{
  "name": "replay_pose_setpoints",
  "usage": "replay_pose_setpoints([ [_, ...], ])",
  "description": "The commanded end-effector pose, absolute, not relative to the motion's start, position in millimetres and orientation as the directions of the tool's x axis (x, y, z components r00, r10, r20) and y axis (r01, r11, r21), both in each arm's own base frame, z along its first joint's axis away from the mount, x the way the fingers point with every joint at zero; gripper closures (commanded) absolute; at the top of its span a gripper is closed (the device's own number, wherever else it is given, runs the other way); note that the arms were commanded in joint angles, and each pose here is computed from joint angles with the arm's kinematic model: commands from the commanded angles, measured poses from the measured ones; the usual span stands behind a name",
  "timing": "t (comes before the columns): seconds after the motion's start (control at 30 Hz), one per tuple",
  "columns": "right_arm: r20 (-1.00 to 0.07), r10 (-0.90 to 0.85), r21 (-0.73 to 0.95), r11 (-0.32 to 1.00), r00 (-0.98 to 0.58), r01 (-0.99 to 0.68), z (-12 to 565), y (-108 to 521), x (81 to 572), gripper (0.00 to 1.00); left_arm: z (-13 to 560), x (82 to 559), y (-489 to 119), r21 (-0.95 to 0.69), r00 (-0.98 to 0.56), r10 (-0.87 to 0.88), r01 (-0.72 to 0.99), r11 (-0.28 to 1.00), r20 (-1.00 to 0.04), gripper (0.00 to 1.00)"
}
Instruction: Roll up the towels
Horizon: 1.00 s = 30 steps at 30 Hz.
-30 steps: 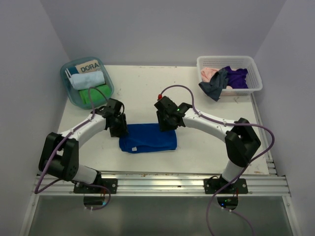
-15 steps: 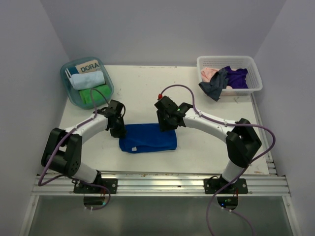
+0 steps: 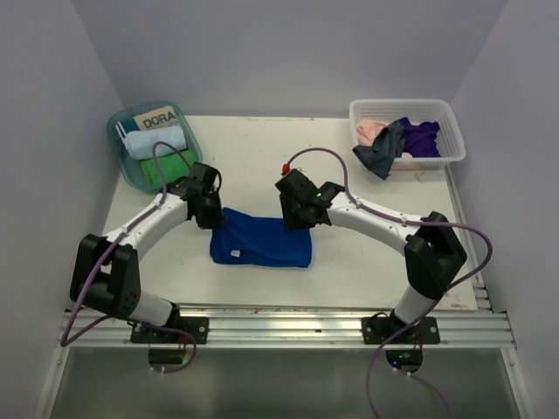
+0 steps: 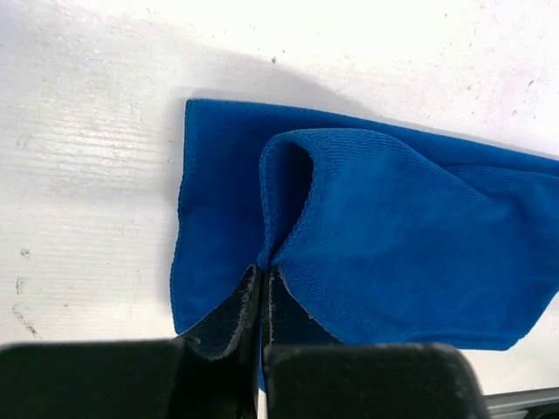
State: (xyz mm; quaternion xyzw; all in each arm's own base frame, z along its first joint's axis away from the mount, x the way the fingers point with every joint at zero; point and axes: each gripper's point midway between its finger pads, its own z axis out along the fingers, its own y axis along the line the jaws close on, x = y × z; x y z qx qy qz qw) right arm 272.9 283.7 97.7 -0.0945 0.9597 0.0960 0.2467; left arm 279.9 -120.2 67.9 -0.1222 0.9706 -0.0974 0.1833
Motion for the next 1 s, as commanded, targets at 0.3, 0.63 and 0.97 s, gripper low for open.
replay_pose_setpoints([
  [0.3, -0.519, -0.119, 0.100, 0.975, -0.846, -0.199, 87.6, 283.3, 295.3, 0.66, 48.8, 278.6, -94.9, -0.099, -0.899, -0.296, -0.279, 0.955, -0.322, 0.90],
  [0.63, -0.512, -0.123, 0.056, 0.983, -0.850, -0.176, 75.5, 267.8, 313.6, 0.80, 79.8, 280.7, -79.8, -0.046, -0.830, -0.325, -0.343, 0.938, -0.453, 0.65],
  [0.97, -0.475, -0.179, -0.028, 0.982, -0.862, -0.188, 40.1, 255.9, 329.0, 0.81, 37.3, 256.6, -119.2, -0.157, -0.914, -0.237, -0.195, 0.968, -0.329, 0.70],
])
